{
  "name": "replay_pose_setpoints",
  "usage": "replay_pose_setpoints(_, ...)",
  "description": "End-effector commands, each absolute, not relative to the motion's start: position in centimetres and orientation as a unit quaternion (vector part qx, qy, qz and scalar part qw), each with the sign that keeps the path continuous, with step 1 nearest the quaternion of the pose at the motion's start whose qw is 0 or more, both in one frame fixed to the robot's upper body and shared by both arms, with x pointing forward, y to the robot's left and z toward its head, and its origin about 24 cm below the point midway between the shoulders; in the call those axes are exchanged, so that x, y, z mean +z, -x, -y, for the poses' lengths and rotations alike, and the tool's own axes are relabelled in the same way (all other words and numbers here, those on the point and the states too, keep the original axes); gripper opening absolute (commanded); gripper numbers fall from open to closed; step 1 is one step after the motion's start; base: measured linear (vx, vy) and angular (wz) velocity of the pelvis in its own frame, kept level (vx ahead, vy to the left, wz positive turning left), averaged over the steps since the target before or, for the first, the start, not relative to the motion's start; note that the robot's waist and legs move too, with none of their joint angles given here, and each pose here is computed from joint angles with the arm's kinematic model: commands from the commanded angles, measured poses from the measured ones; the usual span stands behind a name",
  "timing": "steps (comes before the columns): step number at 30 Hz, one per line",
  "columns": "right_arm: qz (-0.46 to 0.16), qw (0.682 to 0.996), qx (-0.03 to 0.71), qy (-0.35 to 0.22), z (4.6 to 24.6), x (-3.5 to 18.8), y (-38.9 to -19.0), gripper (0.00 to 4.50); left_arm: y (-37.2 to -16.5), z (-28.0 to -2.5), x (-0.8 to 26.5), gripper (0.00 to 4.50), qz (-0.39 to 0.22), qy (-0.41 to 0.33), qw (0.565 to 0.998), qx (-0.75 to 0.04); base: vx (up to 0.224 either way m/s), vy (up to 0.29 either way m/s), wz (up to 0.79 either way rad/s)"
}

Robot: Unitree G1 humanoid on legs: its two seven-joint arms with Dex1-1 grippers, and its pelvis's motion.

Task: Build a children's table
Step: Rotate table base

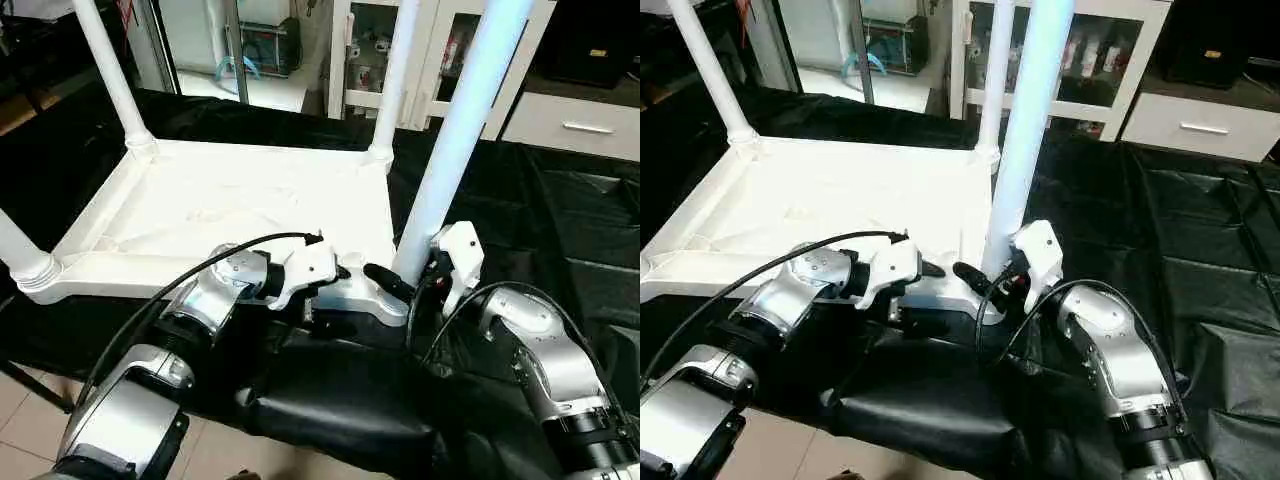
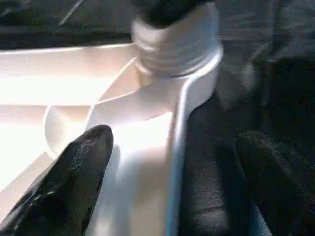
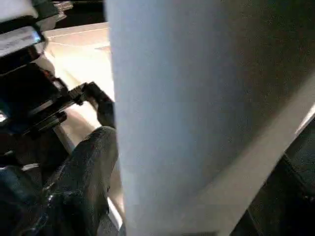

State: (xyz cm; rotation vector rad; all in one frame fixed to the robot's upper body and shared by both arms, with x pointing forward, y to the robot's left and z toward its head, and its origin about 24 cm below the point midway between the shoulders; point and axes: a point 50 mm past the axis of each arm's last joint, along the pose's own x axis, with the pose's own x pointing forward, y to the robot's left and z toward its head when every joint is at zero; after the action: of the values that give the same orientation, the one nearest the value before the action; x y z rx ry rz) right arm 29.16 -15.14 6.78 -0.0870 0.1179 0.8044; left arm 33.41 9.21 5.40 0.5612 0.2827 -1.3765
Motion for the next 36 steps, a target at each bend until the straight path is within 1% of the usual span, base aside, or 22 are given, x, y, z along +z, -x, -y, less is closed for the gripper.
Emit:
replay_pose_setpoints(1, -0.047, 0.916, 0.395, 0.050, 15.0, 7.3, -29.0, 3.66, -33.6, -9.3, 5.3, 4.43, -0.136, -0.269, 0.724, -0.620, 0.000, 0.000, 0.00)
replay_pose_setpoints(4, -0.048, 0.914, 0.401, 0.048, 15.0, 7.3, -28.8, 3.66, -33.4, -9.6, 4.8, 4.43, -0.143, -0.275, 0.721, -0.620, 0.000, 0.000, 0.00)
replay_pose_setpoints(5, -0.049, 0.914, 0.401, 0.048, 15.1, 7.3, -28.7, 3.66, -33.4, -9.7, 4.6, 4.43, -0.153, -0.267, 0.721, -0.620, 0.000, 0.000, 0.00)
replay_pose_setpoints(9, -0.050, 0.914, 0.401, 0.049, 15.2, 7.3, -28.6, 3.66, -33.3, -9.8, 4.4, 4.43, -0.163, -0.244, 0.726, -0.622, 0.000, 0.000, 0.00)
replay_pose_setpoints(10, -0.051, 0.914, 0.400, 0.049, 15.3, 7.3, -28.5, 3.66, -33.4, -9.7, 4.4, 4.43, -0.164, -0.229, 0.733, -0.619, 0.000, 0.000, 0.00)
replay_pose_setpoints(11, -0.051, 0.914, 0.400, 0.049, 15.3, 7.3, -28.5, 3.66, -33.5, -9.5, 4.5, 4.26, -0.162, -0.220, 0.739, -0.615, 0.000, 0.000, 0.00)
replay_pose_setpoints(13, -0.051, 0.914, 0.399, 0.049, 15.4, 7.3, -28.3, 3.66, -33.7, -9.3, 4.5, 4.26, -0.161, -0.209, 0.747, -0.610, 0.000, 0.000, 0.00)
replay_pose_setpoints(14, -0.052, 0.914, 0.400, 0.049, 15.4, 7.3, -28.3, 3.66, -33.7, -9.2, 4.5, 4.16, -0.163, -0.209, 0.747, -0.610, 0.000, 0.000, 0.00)
replay_pose_setpoints(15, -0.055, 0.913, 0.402, 0.049, 15.6, 7.3, -28.0, 3.66, -33.8, -9.1, 4.4, 4.16, -0.167, -0.204, 0.748, -0.609, 0.000, 0.000, 0.00)
replay_pose_setpoints(17, -0.056, 0.912, 0.404, 0.049, 15.7, 7.3, -27.9, 3.66, -33.8, -9.0, 4.4, 3.88, -0.169, -0.203, 0.747, -0.611, 0.000, 0.000, 0.00)
replay_pose_setpoints(20, -0.067, 0.905, 0.418, 0.049, 16.1, 7.2, -27.3, 3.66, -33.9, -8.8, 4.5, 3.78, -0.172, -0.197, 0.746, -0.613, 0.000, 0.000, 0.00)
replay_pose_setpoints(21, -0.070, 0.902, 0.422, 0.051, 16.3, 7.2, -27.0, 3.66, -33.9, -8.8, 4.6, 3.59, -0.173, -0.197, 0.745, -0.613, 0.000, 0.000, 0.00)
replay_pose_setpoints(22, -0.070, 0.902, 0.422, 0.051, 16.3, 7.2, -27.0, 3.66, -33.9, -8.8, 4.6, 3.59, -0.173, -0.197, 0.745, -0.613, 0.000, 0.000, 0.00)
replay_pose_setpoints(23, -0.075, 0.902, 0.423, 0.053, 16.8, 7.2, -26.7, 3.66, -33.8, -8.8, 4.4, 3.41, -0.181, -0.202, 0.737, -0.619, 0.000, 0.000, 0.00)
replay_pose_setpoints(24, -0.077, 0.902, 0.421, 0.054, 17.0, 7.2, -26.6, 3.66, -33.8, -8.9, 4.4, 3.38, -0.185, -0.204, 0.734, -0.620, 0.000, 0.000, 0.00)
replay_pose_setpoints(26, -0.079, 0.904, 0.416, 0.057, 17.6, 7.3, -26.5, 3.66, -33.8, -9.3, 4.3, 3.13, -0.196, -0.207, 0.726, -0.626, 0.000, 0.000, 0.00)
replay_pose_setpoints(27, -0.080, 0.905, 0.413, 0.059, 17.8, 7.3, -26.5, 3.66, -33.8, -9.4, 4.3, 3.13, -0.198, -0.208, 0.725, -0.626, 0.000, 0.000, 0.00)
replay_pose_setpoints(28, -0.081, 0.908, 0.407, 0.060, 18.3, 7.4, -26.4, 3.66, -33.8, -9.9, 4.3, 3.01, -0.203, -0.209, 0.721, -0.629, 0.000, 0.000, 0.00)
replay_pose_setpoints(31, -0.083, 0.908, 0.405, 0.061, 18.6, 7.4, -26.4, 3.66, -33.7, -10.3, 4.4, 2.84, -0.206, -0.210, 0.719, -0.630, 0.000, 0.000, 0.00)
replay_pose_setpoints(36, -0.089, 0.908, 0.404, 0.065, 19.2, 7.3, -26.1, 3.66, -33.5, -11.1, 4.2, 2.40, -0.217, -0.222, 0.704, -0.639, 0.000, 0.000, 0.00)
